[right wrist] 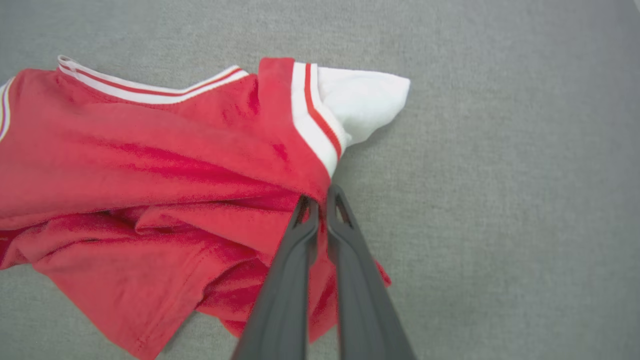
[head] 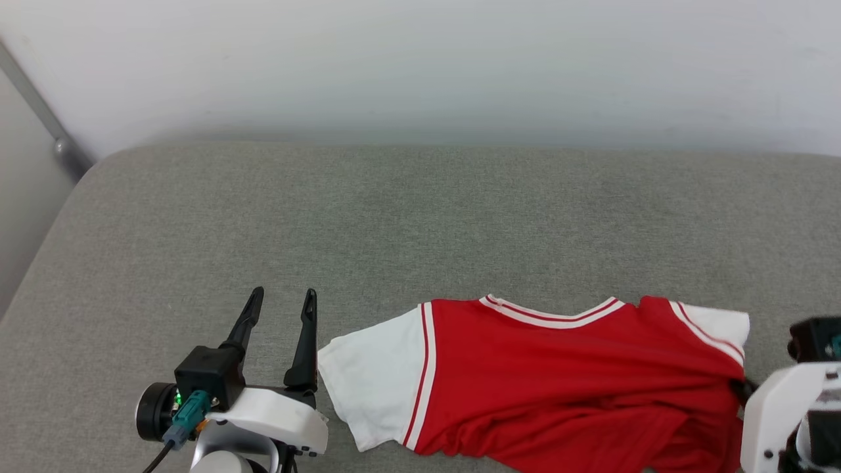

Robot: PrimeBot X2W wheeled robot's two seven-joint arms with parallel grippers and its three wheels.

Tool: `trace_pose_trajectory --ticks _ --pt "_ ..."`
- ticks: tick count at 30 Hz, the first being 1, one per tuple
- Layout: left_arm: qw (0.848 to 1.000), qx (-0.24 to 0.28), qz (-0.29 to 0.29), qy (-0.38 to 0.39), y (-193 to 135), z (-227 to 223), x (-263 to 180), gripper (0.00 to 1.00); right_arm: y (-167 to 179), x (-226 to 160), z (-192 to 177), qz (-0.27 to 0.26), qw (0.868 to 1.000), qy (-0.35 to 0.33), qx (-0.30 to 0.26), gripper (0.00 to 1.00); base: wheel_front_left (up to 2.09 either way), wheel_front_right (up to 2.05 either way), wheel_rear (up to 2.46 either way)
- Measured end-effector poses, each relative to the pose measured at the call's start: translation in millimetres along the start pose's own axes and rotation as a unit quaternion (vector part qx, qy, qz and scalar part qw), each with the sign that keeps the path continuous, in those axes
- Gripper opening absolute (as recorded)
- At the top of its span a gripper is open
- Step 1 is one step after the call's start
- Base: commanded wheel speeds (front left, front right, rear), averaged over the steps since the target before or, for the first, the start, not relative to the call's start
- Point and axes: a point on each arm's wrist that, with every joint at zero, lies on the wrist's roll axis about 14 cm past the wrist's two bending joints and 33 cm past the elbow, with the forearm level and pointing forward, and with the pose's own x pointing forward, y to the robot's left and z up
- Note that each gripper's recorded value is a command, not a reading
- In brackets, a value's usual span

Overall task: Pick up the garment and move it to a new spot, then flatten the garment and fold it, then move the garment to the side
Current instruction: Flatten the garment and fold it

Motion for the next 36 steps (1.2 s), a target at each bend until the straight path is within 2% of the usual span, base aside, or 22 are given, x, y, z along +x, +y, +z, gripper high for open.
trace_pose_trajectory --ticks 3,4,5,6,9,16,22,26,30,36 --pt "1.000 -0.002 -0.007 0.005 -5 -2 2 1.00 -6 -2 -45 -0.013 0.998 0.050 0.041 0.00 0.00 0.00 0.00" --pt "1.000 -0.003 -0.009 0.008 -6 -4 2 1.00 -6 -1 -58 -0.015 0.997 0.062 0.050 0.08 0.00 0.00 0.00" --pt "1.000 -0.003 -0.010 0.010 -6 -5 3 1.00 -4 1 -67 -0.014 0.996 0.067 0.062 0.44 0.00 0.00 0.00" --pt "1.000 -0.004 -0.011 0.013 -7 -7 4 1.00 0 3 -71 -0.010 0.995 0.063 0.079 1.00 0.00 0.00 0.00" --pt "1.000 -0.005 -0.014 0.020 -9 -11 4 1.00 1 7 -71 -0.016 0.995 0.027 0.096 1.00 0.00 0.00 0.00" --pt "1.000 -0.004 0.001 0.031 0 -14 -8 1.00 -14 -10 -39 -0.050 0.987 -0.112 0.108 1.00 0.00 0.00 0.00" --pt "0.999 -0.004 0.012 0.031 6 -11 -14 1.00 -13 -36 3 -0.058 0.968 -0.231 0.079 1.00 0.00 0.00 0.00" --pt "1.000 -0.002 0.014 0.027 6 -7 -14 1.00 0 -50 29 -0.047 0.953 -0.294 0.051 1.00 0.00 0.00 0.00" --pt "0.999 0.001 0.016 0.028 9 -6 -14 1.00 13 -63 47 -0.034 0.941 -0.334 0.034 1.00 0.00 0.00 0.00" --pt "0.996 -0.003 -0.009 0.084 10 -22 -9 1.00 29 -72 48 -0.016 0.939 -0.343 0.024 1.00 0.00 0.00 0.00"
